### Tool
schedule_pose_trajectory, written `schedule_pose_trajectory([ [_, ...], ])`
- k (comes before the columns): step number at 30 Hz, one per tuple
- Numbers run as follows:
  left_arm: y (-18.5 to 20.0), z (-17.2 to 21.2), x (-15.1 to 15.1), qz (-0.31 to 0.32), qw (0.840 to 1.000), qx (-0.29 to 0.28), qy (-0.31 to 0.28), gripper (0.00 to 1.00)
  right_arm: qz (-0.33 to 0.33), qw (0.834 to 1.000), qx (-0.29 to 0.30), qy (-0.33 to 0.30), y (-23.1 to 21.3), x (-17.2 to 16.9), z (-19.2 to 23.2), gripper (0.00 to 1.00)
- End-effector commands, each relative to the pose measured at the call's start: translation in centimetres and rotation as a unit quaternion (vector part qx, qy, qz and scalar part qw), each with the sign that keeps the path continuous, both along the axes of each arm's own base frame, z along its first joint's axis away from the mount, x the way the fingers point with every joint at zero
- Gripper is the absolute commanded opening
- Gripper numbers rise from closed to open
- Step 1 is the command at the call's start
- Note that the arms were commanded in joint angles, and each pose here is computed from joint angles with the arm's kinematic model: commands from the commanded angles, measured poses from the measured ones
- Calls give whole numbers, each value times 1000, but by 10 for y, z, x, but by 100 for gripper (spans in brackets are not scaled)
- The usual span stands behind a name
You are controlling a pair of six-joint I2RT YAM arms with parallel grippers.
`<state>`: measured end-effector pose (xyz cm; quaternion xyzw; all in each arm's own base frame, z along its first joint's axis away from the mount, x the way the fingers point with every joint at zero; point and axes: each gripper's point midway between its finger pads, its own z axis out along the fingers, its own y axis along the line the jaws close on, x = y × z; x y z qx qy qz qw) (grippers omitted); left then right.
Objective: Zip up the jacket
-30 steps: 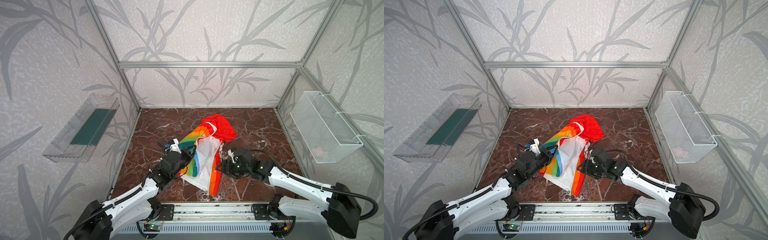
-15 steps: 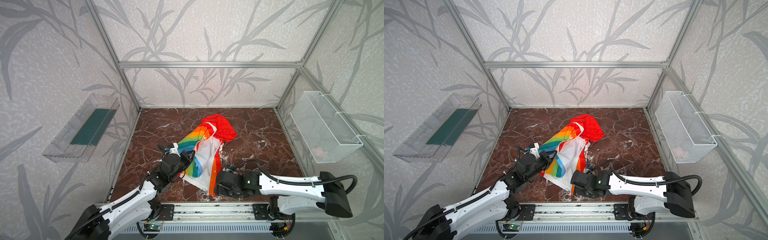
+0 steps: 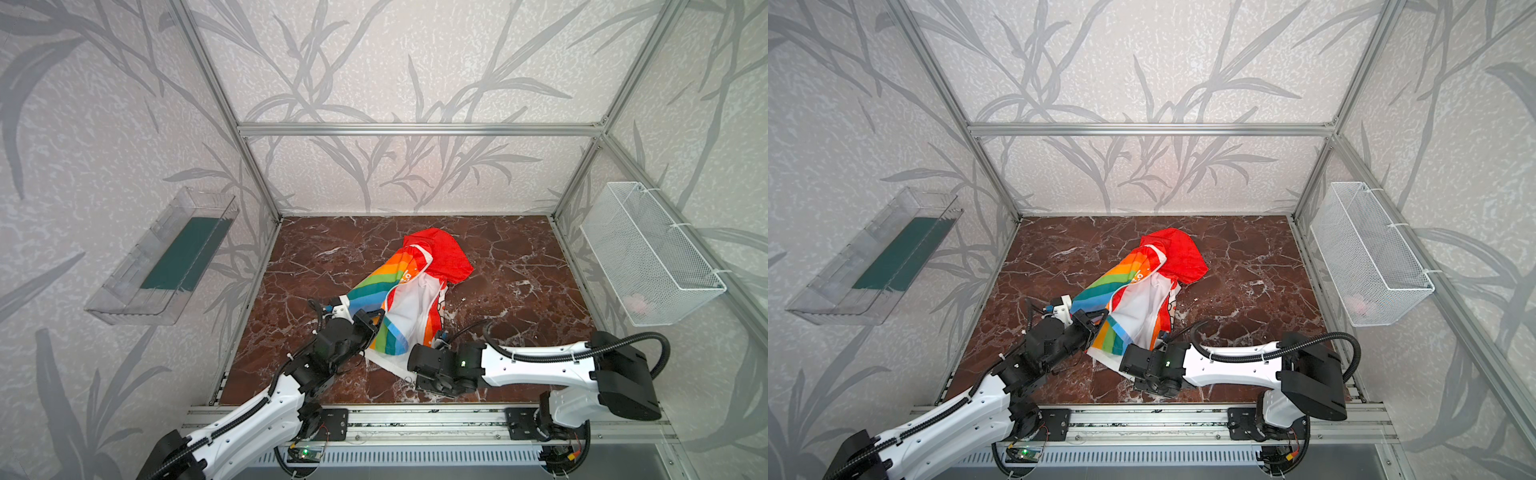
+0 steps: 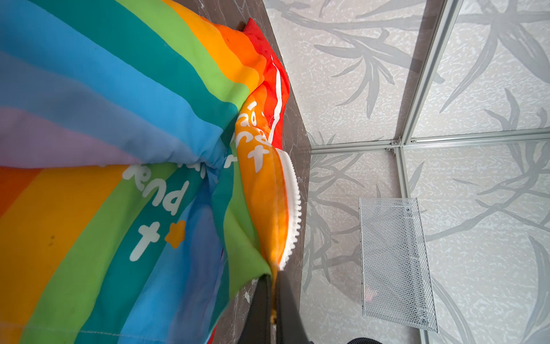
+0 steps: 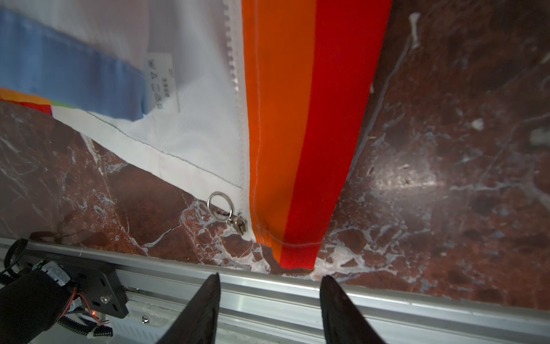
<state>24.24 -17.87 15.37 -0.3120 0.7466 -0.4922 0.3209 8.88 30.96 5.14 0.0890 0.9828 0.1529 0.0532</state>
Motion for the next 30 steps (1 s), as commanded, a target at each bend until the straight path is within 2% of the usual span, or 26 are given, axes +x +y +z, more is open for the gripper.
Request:
schedule_pose_trajectory([
  [1, 6, -8, 0, 15, 1000, 0, 12, 0, -7, 1000, -10, -8, 3, 7, -3, 53],
  [9, -3, -16, 3, -2, 1000, -10, 24, 0, 24, 1000, -14, 7, 8, 22, -12, 41],
  [14, -2, -17, 6, 1, 1000, -18, 26, 0, 61, 995, -78, 22, 1, 17, -10, 43],
  [20, -1, -18, 7, -1, 999, -20, 31, 0, 44, 994, -101, 23, -12, 14, -13, 44],
  [26, -6, -23, 6, -25, 998, -17, 46, 0, 48, 990, -136, 6, -20, 10, -4, 50],
  [30, -3, -31, 5, -20, 998, -14, 53, 0, 54, 990, -133, 2, -16, 7, -1, 50],
])
